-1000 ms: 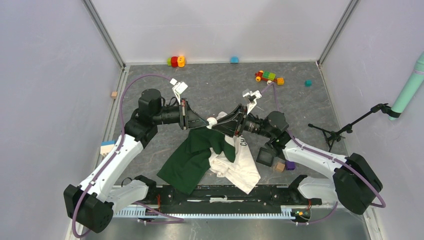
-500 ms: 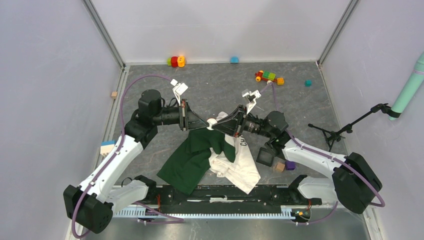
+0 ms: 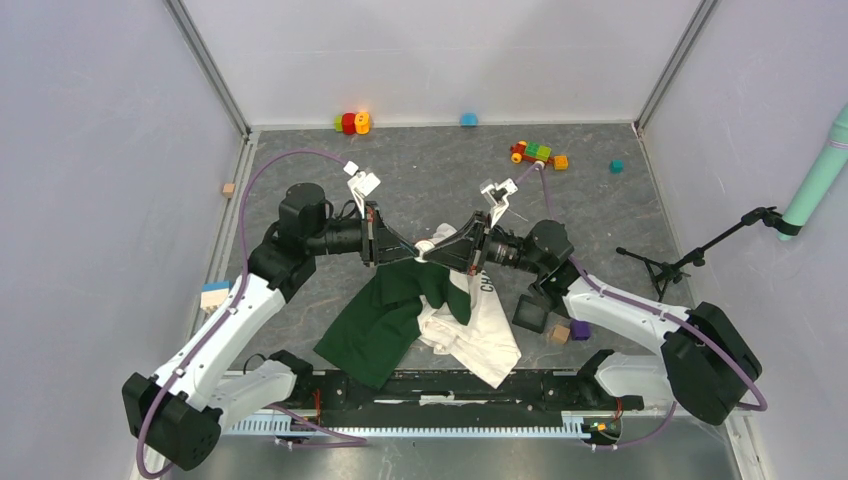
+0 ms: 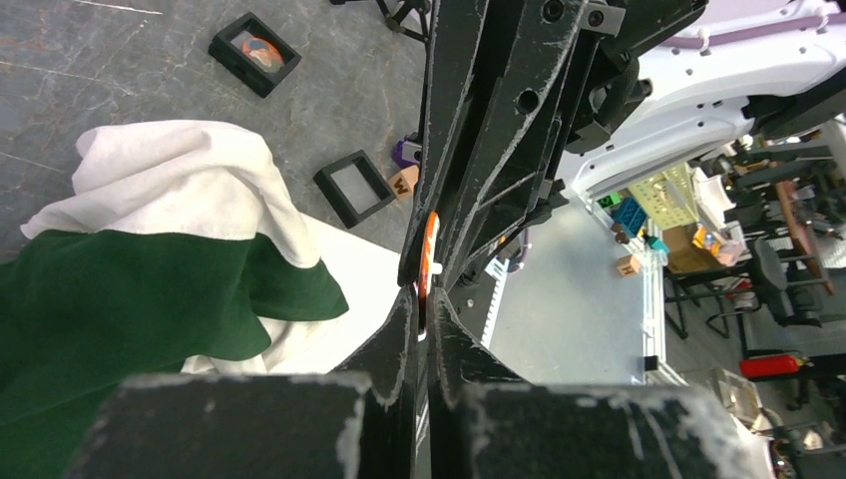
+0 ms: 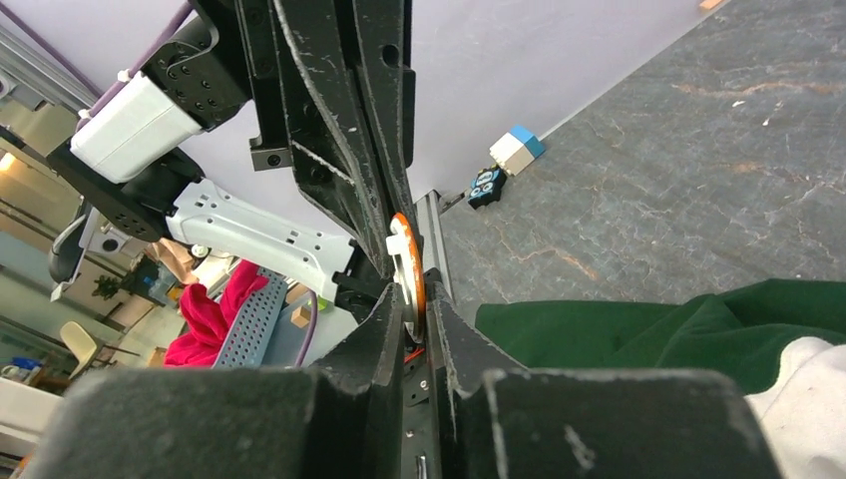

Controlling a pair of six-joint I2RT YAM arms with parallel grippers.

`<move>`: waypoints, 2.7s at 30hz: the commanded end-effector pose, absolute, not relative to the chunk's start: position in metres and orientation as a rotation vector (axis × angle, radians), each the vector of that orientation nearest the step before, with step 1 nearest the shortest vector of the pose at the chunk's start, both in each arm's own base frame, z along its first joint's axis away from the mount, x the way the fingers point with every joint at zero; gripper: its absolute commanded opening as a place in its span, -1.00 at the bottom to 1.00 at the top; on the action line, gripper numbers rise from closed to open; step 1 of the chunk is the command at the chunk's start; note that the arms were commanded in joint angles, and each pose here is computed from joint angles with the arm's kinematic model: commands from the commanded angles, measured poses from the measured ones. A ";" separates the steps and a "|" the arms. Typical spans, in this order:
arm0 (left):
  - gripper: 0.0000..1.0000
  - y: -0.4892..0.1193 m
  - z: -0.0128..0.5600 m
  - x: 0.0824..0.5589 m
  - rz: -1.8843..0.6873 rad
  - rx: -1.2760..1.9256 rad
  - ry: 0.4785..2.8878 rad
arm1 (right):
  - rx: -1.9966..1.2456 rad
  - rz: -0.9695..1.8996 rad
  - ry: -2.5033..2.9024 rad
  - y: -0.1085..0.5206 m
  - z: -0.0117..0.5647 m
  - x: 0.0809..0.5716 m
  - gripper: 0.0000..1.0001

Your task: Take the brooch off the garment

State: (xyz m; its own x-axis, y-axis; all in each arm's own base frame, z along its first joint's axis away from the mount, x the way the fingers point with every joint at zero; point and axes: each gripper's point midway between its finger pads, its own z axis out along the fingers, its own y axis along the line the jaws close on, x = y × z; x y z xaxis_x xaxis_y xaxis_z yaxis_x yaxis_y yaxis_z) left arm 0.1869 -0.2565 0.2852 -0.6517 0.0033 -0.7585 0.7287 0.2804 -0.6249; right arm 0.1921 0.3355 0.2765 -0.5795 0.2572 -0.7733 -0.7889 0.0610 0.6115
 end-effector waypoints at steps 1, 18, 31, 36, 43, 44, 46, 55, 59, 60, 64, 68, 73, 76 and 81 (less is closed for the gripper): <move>-0.95 -0.268 0.301 0.162 -1.452 0.818 1.803 | -0.524 1.645 1.495 0.345 0.300 0.200 -0.79; -0.95 -0.267 0.298 0.154 -1.404 0.844 1.770 | -0.343 1.666 1.500 0.337 0.298 0.210 -0.76; -0.95 -0.268 0.290 0.160 -1.379 0.806 1.786 | -0.298 1.682 1.465 0.332 0.304 0.210 -0.69; -0.95 -0.269 0.289 0.161 -1.381 0.794 1.787 | -0.278 1.671 1.465 0.329 0.304 0.212 -0.66; -0.95 -0.269 0.288 0.162 -1.390 0.767 1.783 | -0.257 1.676 1.456 0.327 0.306 0.211 -0.64; -0.95 -0.269 0.288 0.163 -1.389 0.759 1.783 | -0.253 1.676 1.455 0.326 0.306 0.211 -0.63; -0.95 -0.269 0.286 0.164 -1.386 0.745 1.783 | -0.247 1.668 1.459 0.325 0.305 0.212 -0.62; -0.95 -0.268 0.288 0.162 -1.391 0.741 1.764 | -0.203 1.642 1.476 0.320 0.302 0.216 -0.59; -0.95 -0.268 0.287 0.164 -1.384 0.726 1.770 | -0.198 1.642 1.450 0.317 0.305 0.214 -0.53; -0.95 -0.267 0.286 0.166 -1.378 0.713 1.779 | -0.199 1.644 1.440 0.316 0.306 0.213 -0.46; -0.95 -0.265 0.273 0.178 -1.316 0.645 1.852 | -0.195 1.630 1.447 0.314 0.303 0.213 -0.22; -0.95 -0.259 0.259 0.191 -1.230 0.587 1.922 | -0.189 1.598 1.456 0.309 0.298 0.214 0.10; -0.95 -0.258 0.248 0.195 -1.193 0.579 1.962 | -0.199 1.472 1.528 0.296 0.281 0.219 0.50; -0.95 -0.267 0.230 0.190 -1.181 0.610 2.024 | -0.200 1.267 1.661 0.277 0.256 0.232 0.67; -0.95 -0.305 0.181 0.173 -1.165 0.689 2.148 | -0.187 0.767 1.972 0.208 0.196 0.247 0.96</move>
State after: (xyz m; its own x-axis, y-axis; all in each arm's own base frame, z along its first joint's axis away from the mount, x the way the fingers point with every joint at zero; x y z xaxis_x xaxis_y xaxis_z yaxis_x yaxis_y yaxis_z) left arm 0.1809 -0.2818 0.2168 -0.6671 0.0881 -0.7397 0.6868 0.4576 -0.5648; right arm 0.2343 0.2661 0.2509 -0.4946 0.3964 -0.7735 -0.6012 0.4867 0.6338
